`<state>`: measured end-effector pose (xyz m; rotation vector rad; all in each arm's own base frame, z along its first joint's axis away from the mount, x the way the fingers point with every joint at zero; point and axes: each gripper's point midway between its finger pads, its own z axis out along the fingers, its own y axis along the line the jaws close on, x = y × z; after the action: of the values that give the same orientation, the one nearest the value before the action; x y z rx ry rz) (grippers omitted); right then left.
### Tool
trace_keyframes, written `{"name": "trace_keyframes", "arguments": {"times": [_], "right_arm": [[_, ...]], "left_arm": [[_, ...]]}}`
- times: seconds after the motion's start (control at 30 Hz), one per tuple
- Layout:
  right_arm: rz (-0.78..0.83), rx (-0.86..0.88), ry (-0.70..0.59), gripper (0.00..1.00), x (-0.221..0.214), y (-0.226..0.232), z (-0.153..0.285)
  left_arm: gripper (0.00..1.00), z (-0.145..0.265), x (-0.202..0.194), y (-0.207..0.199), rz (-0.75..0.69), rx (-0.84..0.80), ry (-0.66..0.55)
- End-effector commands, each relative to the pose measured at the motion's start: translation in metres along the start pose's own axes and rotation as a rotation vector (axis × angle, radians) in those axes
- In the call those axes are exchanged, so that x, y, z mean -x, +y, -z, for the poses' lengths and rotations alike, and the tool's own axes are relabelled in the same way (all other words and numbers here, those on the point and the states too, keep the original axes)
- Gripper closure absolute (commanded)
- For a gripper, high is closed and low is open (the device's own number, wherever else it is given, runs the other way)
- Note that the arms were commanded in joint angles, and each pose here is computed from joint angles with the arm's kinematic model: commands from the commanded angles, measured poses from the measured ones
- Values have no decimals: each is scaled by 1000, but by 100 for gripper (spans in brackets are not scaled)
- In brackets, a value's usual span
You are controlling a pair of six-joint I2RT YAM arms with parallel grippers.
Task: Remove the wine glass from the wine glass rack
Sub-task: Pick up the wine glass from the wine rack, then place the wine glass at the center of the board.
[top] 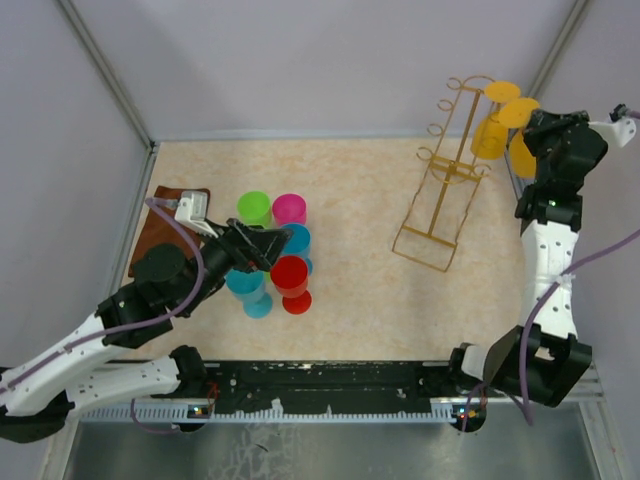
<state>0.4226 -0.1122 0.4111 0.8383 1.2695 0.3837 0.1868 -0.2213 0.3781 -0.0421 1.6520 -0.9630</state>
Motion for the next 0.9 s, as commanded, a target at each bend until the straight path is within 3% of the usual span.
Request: {"name": "trace_keyframes", "arguments": {"times": [0.0,0.37,0.67,0.77,0.87], "right_arm": [[71,40,-91,100,36,22,30],[236,183,3,100,42,64,140],[326,487,240,100,14,117,271],[303,622,397,100,-11,130,313],[241,748,449,100,-19,143,348]], "left_arm": [[1,6,12,-8,23,-34,-23],[1,15,4,-7,12,-83,-10],[1,25,-9,-18,-24,-210,22],[1,26,-16,-23,-23,-253,33],[1,27,-24,-30,-19,-308,52]]}}
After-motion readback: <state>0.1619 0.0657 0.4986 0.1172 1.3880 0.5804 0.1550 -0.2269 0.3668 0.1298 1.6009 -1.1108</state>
